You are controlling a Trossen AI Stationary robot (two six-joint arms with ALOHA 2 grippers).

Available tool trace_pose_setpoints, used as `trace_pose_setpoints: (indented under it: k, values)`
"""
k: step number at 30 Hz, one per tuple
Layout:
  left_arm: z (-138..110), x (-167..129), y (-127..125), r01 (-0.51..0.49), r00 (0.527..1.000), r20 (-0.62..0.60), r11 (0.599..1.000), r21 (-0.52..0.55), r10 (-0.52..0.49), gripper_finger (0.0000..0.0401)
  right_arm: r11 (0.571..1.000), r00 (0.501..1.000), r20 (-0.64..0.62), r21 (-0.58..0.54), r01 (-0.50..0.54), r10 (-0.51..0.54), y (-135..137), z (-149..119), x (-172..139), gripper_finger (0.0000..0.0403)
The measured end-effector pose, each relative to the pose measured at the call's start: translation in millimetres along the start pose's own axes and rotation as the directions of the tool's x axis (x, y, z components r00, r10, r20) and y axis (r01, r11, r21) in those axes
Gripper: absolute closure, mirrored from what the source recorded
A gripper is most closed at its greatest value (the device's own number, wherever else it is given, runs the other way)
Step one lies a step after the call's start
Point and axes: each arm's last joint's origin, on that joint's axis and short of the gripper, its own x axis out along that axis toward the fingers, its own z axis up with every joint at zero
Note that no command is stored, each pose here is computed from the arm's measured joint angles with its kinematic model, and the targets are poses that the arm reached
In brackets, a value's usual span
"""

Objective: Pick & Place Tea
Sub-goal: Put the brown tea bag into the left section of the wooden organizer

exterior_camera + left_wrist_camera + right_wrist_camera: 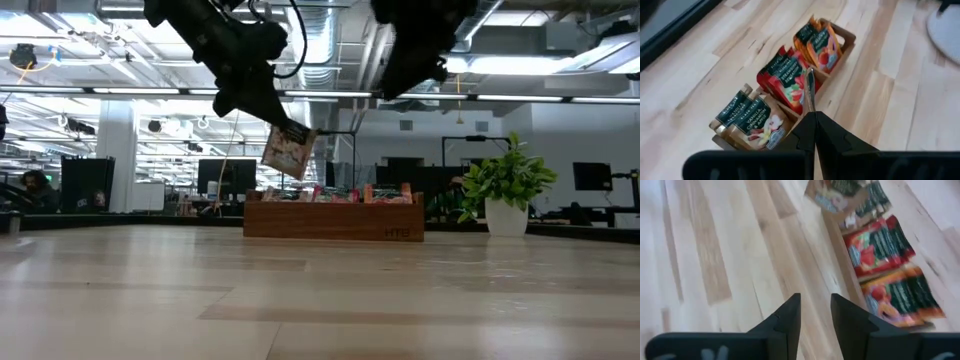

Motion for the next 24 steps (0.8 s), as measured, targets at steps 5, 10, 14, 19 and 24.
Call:
trace_pose_setpoints:
  k: [5, 10, 14, 19, 24]
  values:
    - [3, 2, 10, 0.008, 1.0, -0.009, 0.999, 0.045, -0.008, 0.0401, 0.994, 1.0, -0.007, -0.105, 0.02, -0.021, 6, -10, -24, 0.0306]
    - [7, 5, 23, 0.051, 0.999, -0.023, 0.996, 0.078, -0.049, 0.0401, 0.992, 0.999, 0.01, -0.117, 0.04, -0.039, 2, -22, -50, 0.031]
    - [7, 8, 36, 0.075, 0.997, -0.031, 0.992, 0.102, -0.072, 0.0401, 0.997, 0.999, 0.034, -0.06, 0.039, -0.037, -7, -36, -66, 0.031]
    - [-6, 17, 52, 0.138, 0.99, 0.015, 0.988, 0.066, -0.139, 0.0401, 1.0, 0.996, 0.09, 0.022, 0.018, -0.02, -14, -55, -84, 0.031]
    - [-17, 23, 62, 0.18, 0.982, 0.044, 0.982, 0.051, -0.182, 0.0401, 0.997, 0.992, 0.123, 0.072, -0.026, 0.017, -16, -69, -93, 0.031]
